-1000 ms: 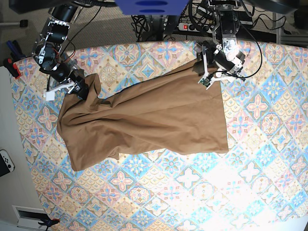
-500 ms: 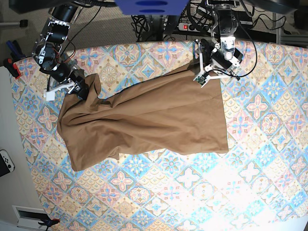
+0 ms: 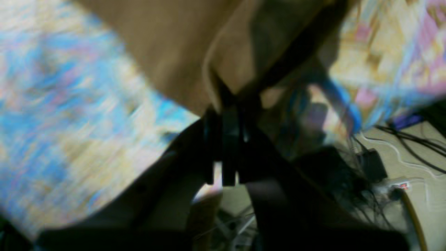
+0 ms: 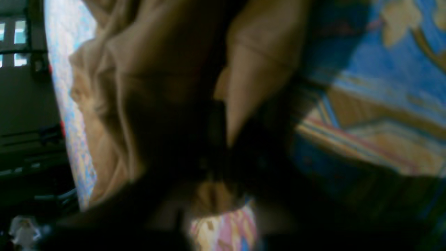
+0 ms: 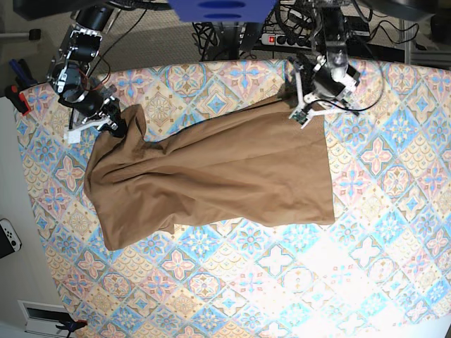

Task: Layout the t-shirt on the table in an organized manner, then fold the t-shirt properly
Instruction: 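Lift and stretch the shirt between both grippers, laying it flat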

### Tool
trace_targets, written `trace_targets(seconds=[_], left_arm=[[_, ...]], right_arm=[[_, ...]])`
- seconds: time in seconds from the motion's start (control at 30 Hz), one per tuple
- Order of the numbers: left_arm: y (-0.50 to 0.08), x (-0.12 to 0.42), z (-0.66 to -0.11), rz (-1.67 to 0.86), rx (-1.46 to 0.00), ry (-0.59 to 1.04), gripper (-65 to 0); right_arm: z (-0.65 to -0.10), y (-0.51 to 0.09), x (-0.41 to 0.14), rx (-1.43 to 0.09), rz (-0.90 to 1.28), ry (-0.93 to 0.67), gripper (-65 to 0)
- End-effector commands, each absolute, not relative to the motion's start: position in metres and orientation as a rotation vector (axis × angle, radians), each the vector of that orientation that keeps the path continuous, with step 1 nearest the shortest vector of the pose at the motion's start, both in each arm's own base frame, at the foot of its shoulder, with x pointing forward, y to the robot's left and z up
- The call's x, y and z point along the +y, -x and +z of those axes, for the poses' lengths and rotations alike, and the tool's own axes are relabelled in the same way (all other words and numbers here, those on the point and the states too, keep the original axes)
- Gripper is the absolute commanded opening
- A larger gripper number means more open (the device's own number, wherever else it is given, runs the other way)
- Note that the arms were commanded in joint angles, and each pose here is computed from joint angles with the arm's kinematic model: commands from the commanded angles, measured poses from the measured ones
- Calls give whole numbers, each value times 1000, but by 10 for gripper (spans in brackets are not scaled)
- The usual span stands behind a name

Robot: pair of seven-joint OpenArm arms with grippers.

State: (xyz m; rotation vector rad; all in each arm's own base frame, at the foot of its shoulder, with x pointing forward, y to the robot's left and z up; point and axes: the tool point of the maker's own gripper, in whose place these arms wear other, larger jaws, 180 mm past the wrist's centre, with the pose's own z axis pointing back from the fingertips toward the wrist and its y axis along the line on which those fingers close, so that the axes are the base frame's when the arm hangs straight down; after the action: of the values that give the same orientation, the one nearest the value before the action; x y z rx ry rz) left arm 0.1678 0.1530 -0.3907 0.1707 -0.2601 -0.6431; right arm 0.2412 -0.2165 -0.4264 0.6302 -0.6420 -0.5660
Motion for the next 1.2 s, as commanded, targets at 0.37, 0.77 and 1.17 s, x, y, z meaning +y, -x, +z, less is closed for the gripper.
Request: trace_targets(seconds=[0.37, 0.77, 1.17], left_arm=[[-233, 206, -352, -594, -305, -461, -650], [-312, 231, -312, -512, -341, -623, -650], [-234, 206, -354, -658, -228, -576, -650]], right_arm=[[-420, -248, -222, -664, -561, -626, -650], [-369, -337, -243, -780, -650, -588, -650], [-343, -267, -294, -826, -686, -414, -650]])
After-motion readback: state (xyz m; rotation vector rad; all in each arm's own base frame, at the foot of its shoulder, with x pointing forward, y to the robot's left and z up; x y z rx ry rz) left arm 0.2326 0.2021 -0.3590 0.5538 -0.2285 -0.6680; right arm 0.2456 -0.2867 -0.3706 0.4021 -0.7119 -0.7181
